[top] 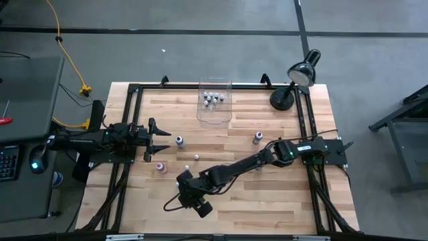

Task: Pick & Place food coloring
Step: Put the small food coloring bottle into the transparent bin

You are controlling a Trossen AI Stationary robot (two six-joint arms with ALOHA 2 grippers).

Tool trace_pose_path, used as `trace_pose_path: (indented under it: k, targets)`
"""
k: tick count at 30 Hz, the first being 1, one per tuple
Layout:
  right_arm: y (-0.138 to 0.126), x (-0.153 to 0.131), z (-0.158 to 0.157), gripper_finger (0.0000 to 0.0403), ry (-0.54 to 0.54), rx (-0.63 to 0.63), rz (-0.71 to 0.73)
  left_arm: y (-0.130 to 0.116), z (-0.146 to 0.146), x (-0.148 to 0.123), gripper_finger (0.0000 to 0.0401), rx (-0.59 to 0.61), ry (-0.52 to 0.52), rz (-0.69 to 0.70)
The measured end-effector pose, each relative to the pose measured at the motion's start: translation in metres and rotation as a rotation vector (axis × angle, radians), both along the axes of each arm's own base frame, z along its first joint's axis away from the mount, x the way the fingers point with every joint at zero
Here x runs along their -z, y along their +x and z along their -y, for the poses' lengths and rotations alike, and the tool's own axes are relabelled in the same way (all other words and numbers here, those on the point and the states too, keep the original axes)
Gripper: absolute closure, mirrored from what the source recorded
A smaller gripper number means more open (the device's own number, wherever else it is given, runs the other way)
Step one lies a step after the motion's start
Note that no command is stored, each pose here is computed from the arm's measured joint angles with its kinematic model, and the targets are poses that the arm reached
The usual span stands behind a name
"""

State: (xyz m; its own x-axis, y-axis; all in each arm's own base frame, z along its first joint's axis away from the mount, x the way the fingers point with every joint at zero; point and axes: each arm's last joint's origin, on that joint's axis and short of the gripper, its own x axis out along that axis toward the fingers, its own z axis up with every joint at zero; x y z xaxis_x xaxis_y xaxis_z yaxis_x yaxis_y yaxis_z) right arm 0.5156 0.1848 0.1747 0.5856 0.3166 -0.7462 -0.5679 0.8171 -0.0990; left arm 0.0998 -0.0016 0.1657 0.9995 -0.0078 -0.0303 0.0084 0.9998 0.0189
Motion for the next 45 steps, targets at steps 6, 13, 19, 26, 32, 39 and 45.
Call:
trace_pose_path:
  k: [6, 13, 19, 26, 32, 39, 45]
  targets:
    - [0.001, 0.002, 0.001, 0.0274, 0.012, 0.019, -0.009, 0.000, 0.000, 0.000, 0.0162, 0.000, 0.000, 0.000]
    - [0.003, 0.008, 0.003, 0.0274, 0.012, 0.023, -0.017, 0.000, 0.000, 0.000, 0.0162, 0.001, 0.000, 0.000]
    - [0.004, 0.009, 0.005, 0.0274, 0.011, 0.028, -0.019, 0.000, 0.000, 0.000, 0.0162, 0.000, 0.000, -0.001]
    - [0.004, 0.009, 0.008, 0.0274, 0.021, 0.037, -0.025, 0.000, 0.000, 0.000, 0.0162, 0.000, 0.000, 0.000]
    - [0.004, 0.011, 0.007, 0.0274, 0.050, 0.046, -0.041, 0.000, 0.000, 0.000, 0.0162, 0.001, 0.000, -0.001]
    - [0.005, 0.014, 0.006, 0.0274, 0.061, 0.049, -0.043, 0.000, 0.000, 0.000, 0.0162, 0.001, 0.000, 0.000]
    - [0.006, 0.015, 0.006, 0.0274, 0.074, 0.054, -0.038, 0.000, 0.000, 0.000, 0.0162, 0.001, 0.000, -0.001]
